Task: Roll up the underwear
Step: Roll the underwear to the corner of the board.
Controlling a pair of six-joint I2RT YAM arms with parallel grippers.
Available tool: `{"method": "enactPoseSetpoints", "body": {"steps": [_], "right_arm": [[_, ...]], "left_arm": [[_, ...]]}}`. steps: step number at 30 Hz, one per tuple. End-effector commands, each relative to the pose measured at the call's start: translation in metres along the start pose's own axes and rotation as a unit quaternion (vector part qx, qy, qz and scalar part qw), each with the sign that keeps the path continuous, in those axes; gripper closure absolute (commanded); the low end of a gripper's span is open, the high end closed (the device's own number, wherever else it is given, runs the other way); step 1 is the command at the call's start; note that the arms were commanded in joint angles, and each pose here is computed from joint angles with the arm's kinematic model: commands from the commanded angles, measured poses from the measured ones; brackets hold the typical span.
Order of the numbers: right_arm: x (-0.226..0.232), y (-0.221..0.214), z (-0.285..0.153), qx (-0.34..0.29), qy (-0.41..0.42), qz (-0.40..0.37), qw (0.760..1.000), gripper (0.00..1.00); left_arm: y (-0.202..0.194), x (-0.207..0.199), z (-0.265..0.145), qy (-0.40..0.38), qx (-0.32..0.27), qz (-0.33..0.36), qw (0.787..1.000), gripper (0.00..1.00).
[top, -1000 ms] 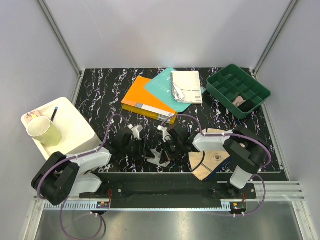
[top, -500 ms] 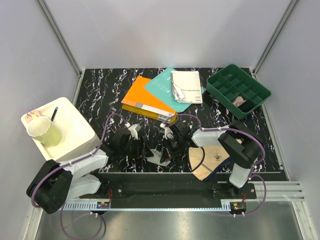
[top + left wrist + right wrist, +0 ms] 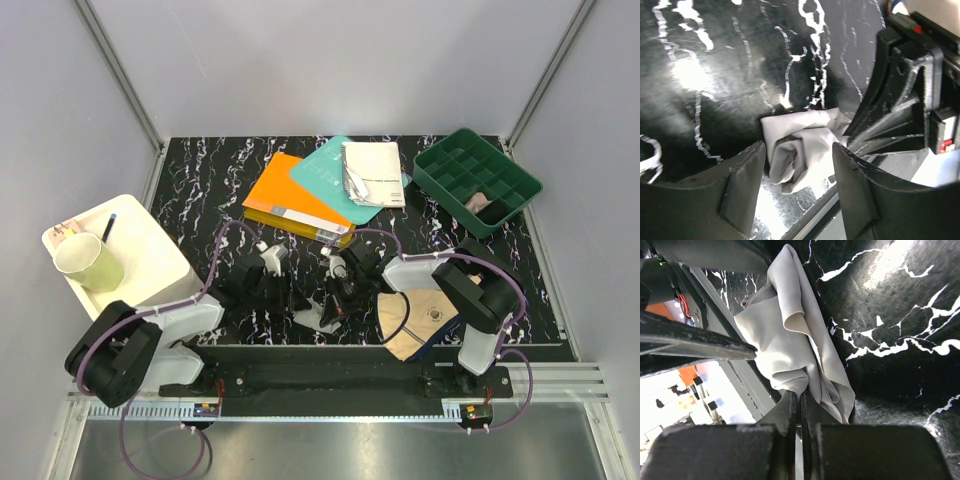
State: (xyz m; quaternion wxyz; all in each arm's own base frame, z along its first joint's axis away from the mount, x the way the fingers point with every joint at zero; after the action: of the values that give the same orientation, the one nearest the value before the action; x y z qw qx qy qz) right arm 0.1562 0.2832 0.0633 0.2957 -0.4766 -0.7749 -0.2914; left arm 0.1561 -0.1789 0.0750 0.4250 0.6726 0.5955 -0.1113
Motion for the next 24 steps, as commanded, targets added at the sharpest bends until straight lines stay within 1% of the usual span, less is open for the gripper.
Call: {"method": "enactPoseSetpoints", "body": {"steps": [1, 2, 5, 6, 7, 10, 11, 13, 14, 15, 17, 18, 22, 24], "right_arm": [[-0.015, -0.004, 0.002, 0.011, -0.031, 0.027, 0.999, 1.0], [-0.015, -0.004, 0.002, 0.01, -0.032, 0.027, 0.999, 1.0], [-0.016, -0.003, 0.001, 0.009, -0.032, 0.033, 0.999, 1.0], [-0.016, -0.003, 0.001, 0.008, -0.032, 0.034, 0.999, 1.0], [-0.016, -0.002, 0.0, 0.006, -0.031, 0.033, 0.999, 1.0], [-0.015, 0.001, -0.005, 0.0, -0.028, 0.034, 0.999, 0.87], [-0.014, 0.0, -0.008, -0.001, -0.029, 0.036, 0.999, 0.71], [-0.011, 0.003, -0.018, -0.01, -0.031, 0.024, 0.999, 0.58], [-0.013, 0.006, -0.024, -0.02, -0.039, 0.022, 0.999, 0.54], [-0.01, 0.007, -0.033, -0.026, -0.043, 0.015, 0.999, 0.48], [-0.011, 0.01, -0.045, -0.04, -0.054, -0.006, 0.998, 0.43], [-0.006, 0.014, -0.052, -0.053, -0.052, -0.024, 0.997, 0.38], [-0.004, 0.026, -0.06, -0.079, -0.067, -0.082, 0.991, 0.25], [-0.004, 0.033, -0.058, -0.086, -0.061, -0.105, 0.989, 0.22]], "left_arm": [[0.0, -0.01, 0.004, -0.064, -0.001, 0.029, 0.998, 0.48], [-0.002, -0.01, 0.004, -0.066, 0.001, 0.031, 0.997, 0.51], [-0.008, -0.008, 0.004, -0.07, 0.009, 0.032, 0.997, 0.65], [-0.01, -0.007, 0.003, -0.07, 0.012, 0.028, 0.997, 0.74], [-0.011, -0.006, 0.004, -0.07, 0.013, 0.029, 0.997, 0.79], [-0.013, -0.004, 0.005, -0.066, 0.019, 0.03, 0.997, 0.92], [-0.015, -0.002, 0.006, -0.063, 0.024, 0.028, 0.997, 0.94], [-0.014, -0.004, 0.007, -0.074, 0.029, 0.033, 0.996, 0.96], [-0.014, -0.005, 0.008, -0.077, 0.031, 0.034, 0.996, 0.97], [-0.015, -0.006, 0.008, -0.085, 0.033, 0.035, 0.995, 0.97], [-0.015, -0.007, 0.008, -0.092, 0.034, 0.038, 0.994, 0.98], [-0.015, -0.008, 0.008, -0.096, 0.036, 0.039, 0.994, 0.98], [-0.015, -0.012, 0.009, -0.111, 0.039, 0.044, 0.992, 1.0], [-0.015, -0.014, 0.01, -0.114, 0.039, 0.048, 0.992, 1.0]]}}
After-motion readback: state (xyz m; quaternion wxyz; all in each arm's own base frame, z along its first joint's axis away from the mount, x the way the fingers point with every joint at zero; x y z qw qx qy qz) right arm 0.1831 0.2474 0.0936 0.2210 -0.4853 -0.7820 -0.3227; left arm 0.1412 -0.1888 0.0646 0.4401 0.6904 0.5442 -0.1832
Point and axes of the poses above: each gripper's point midway between its finger pads, its own z axis out along the fingers, its own x axis along the line the jaws close on, y = z × x, the point moved 7 cm from there along -z, back along the fingers, and after that the axes turned 1 degree about -z, right-handed, at the moved point
